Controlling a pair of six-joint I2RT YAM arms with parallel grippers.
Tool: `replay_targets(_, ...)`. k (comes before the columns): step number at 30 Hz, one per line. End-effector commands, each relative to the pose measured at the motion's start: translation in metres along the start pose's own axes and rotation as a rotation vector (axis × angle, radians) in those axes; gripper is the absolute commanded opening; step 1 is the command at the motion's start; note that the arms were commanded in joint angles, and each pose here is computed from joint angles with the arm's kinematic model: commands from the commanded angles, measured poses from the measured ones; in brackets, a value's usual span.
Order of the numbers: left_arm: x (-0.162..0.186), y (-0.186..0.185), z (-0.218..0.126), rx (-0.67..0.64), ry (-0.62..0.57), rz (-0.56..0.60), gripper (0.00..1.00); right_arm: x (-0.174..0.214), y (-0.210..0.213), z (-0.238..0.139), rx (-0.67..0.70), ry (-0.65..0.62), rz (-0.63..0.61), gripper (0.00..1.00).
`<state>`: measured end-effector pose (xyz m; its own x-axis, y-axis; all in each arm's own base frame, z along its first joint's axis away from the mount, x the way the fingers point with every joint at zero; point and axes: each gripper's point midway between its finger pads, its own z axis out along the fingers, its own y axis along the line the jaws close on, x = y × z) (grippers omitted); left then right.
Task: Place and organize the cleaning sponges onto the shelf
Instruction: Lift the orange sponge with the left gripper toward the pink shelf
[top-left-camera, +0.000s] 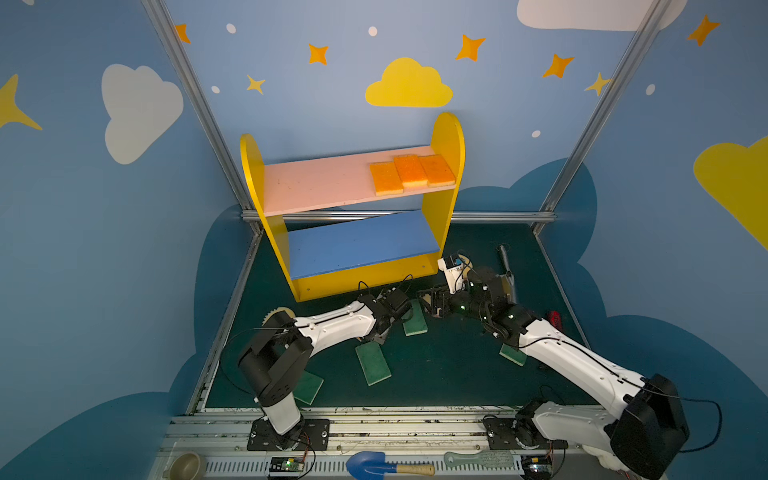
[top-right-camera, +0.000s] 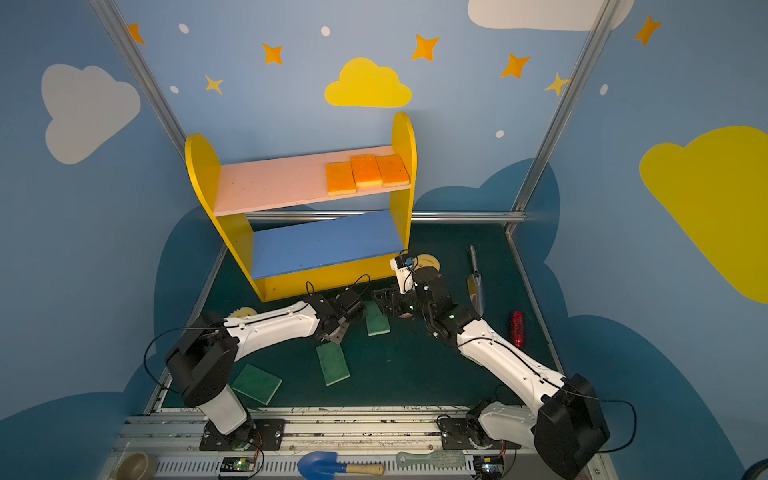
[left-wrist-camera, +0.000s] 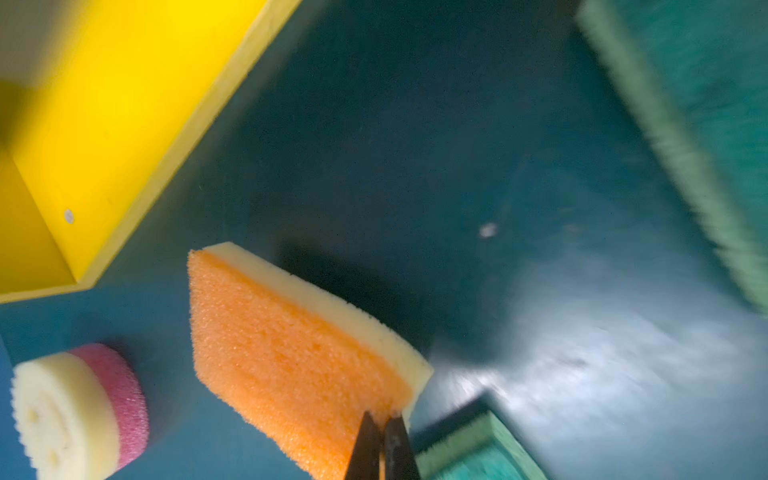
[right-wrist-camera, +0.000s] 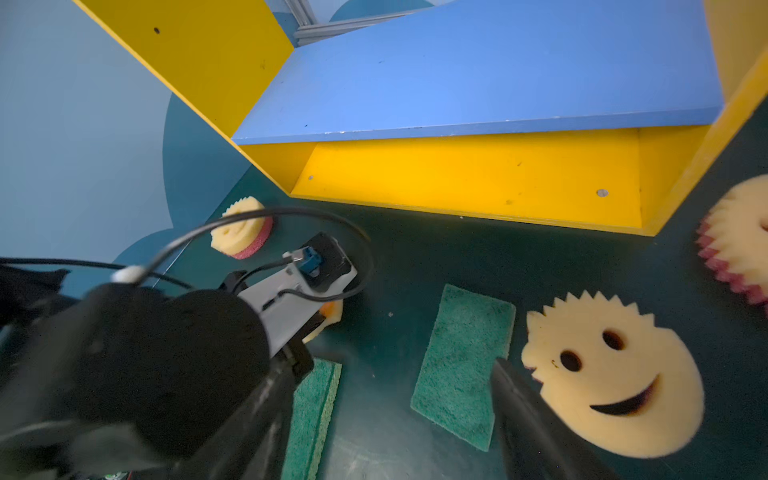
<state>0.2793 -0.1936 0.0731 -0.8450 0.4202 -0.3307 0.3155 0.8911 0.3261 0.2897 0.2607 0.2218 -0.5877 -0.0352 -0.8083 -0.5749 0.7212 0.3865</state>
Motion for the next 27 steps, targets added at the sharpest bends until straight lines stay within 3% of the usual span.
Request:
replay_targets(1, -0.008, 0.013, -0.043, 0.004, -0.061, 0.055, 0.03, -0.011, -0.018, -0.012, 0.035, -0.061, 0.083, 0.74)
replay_targets(7, -0.032, 0.031, -0.114, 0.092, -0.230, 0.099, 0.03, -0.005, -0.066, -0.019, 0.050, -0.123, 0.309, 0.74)
replay_targets(14, -0.055, 0.040, -0.214, 0.257, -0.540, 0.209, 0.03, -0.008, -0.080, -0.025, 0.078, -0.156, 0.348, 0.73)
replay_targets(17, -0.062, 0.059, -0.255, 0.265, -0.652, 0.203, 0.03, -0.009, -0.079, -0.027, 0.079, -0.158, 0.361, 0.73)
replay_targets(23, -0.075, 0.082, -0.317, 0.272, -0.761, 0.256, 0.03, 0.003, -0.080, -0.024, 0.071, -0.128, 0.390, 0.73)
replay_targets(27, -0.090, 0.106, -0.348, 0.164, -0.827, 0.316, 0.03, 0.004, -0.076, -0.022, 0.051, -0.112, 0.399, 0.73)
